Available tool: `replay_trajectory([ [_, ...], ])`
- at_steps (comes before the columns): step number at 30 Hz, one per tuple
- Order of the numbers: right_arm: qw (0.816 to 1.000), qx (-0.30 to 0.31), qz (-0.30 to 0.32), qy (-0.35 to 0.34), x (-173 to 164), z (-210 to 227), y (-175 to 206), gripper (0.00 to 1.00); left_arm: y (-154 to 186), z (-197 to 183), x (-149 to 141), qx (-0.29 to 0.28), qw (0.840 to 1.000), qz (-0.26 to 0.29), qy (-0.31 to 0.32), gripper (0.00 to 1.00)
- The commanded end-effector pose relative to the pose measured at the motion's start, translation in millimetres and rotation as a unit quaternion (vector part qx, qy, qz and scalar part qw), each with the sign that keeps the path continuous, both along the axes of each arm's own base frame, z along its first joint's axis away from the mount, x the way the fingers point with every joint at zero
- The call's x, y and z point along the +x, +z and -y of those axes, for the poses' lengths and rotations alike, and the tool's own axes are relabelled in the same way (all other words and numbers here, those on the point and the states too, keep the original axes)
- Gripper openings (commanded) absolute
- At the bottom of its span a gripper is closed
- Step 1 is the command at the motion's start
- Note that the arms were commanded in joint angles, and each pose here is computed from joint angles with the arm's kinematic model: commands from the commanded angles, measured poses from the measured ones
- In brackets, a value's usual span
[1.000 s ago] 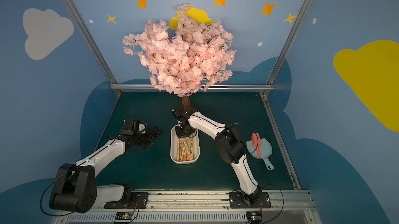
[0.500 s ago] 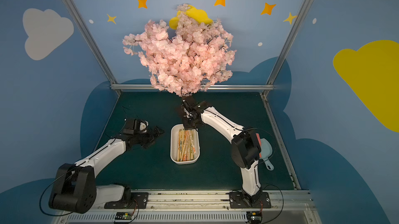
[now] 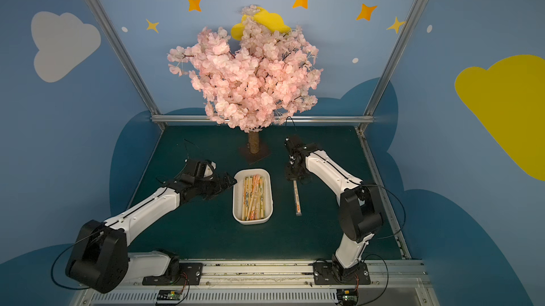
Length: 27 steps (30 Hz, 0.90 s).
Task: Take the paired disposable chopsticks out of the storage box
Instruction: Place the paired disposable chopsticks at the center of the board.
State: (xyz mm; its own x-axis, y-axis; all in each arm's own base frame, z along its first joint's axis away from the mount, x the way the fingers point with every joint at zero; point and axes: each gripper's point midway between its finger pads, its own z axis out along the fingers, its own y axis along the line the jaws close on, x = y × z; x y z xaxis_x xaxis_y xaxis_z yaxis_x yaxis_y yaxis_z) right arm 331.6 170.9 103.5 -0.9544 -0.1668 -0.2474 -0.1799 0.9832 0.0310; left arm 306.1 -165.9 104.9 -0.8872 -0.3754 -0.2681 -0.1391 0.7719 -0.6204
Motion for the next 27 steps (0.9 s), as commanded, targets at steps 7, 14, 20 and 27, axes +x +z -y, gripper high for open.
replay_trajectory([
  [7, 0.999, -0.047, -0.001, -0.027, -5.6, 47.4, -39.1, 0.01, -8.2, 3.9, 0.5, 0.020, 1.000, -0.011, -0.007, 1.00],
  [14, 0.997, -0.062, -0.016, -0.052, -9.3, 68.5, -57.2, 0.01, -12.5, 8.2, 1.6, 0.020, 0.999, -0.020, -0.015, 1.00],
  [20, 0.994, -0.083, -0.023, -0.064, -6.5, 85.1, -65.5, 0.03, -12.1, 12.3, 4.5, 0.017, 0.999, -0.023, -0.015, 1.00],
  [27, 0.993, -0.069, -0.022, -0.091, 6.9, 90.9, -63.8, 0.09, -17.1, 13.2, 0.9, 0.019, 0.999, -0.027, -0.014, 1.00],
])
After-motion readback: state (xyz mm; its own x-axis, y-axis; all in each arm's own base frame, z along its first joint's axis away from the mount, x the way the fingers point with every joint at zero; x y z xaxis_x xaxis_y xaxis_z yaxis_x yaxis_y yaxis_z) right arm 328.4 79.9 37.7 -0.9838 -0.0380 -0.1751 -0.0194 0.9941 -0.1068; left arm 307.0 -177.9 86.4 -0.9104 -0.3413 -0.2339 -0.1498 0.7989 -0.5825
